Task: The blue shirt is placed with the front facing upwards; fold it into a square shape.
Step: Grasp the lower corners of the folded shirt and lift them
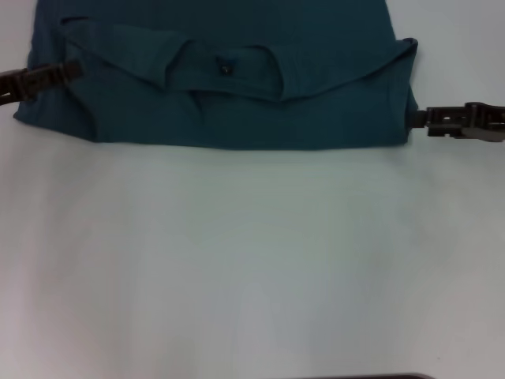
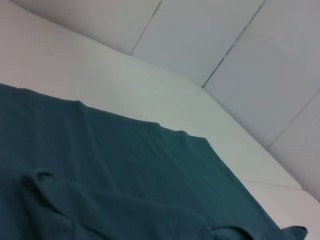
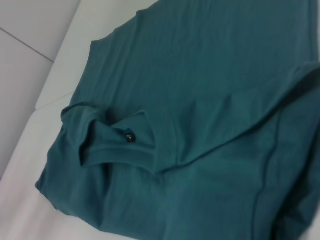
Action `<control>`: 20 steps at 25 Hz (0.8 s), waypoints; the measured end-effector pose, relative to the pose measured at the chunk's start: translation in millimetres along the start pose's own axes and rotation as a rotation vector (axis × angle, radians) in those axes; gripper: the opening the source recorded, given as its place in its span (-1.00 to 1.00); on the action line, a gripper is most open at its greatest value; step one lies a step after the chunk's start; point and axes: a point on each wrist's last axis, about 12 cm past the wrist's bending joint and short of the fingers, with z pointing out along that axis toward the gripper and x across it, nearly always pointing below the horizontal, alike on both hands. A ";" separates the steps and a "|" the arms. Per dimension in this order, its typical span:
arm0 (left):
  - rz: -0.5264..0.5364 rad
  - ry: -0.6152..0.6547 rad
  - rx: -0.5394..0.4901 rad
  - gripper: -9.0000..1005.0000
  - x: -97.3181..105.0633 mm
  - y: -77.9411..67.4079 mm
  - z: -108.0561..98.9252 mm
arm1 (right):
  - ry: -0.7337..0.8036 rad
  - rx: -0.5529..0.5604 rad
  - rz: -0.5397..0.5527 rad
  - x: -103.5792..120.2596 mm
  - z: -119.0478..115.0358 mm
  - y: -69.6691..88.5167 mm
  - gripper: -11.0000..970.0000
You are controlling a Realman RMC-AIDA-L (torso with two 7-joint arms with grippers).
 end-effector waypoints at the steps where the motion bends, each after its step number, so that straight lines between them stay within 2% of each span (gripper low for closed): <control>1: 0.002 0.003 0.002 0.53 0.4 -0.5 0.5 | 0.002 -0.004 0.006 -0.7 3.5 0.9 0.55; 20: 0.020 0.002 0.012 0.51 -7.2 -3.0 3.8 | -0.016 0.055 0.026 -2.6 41.1 3.6 0.44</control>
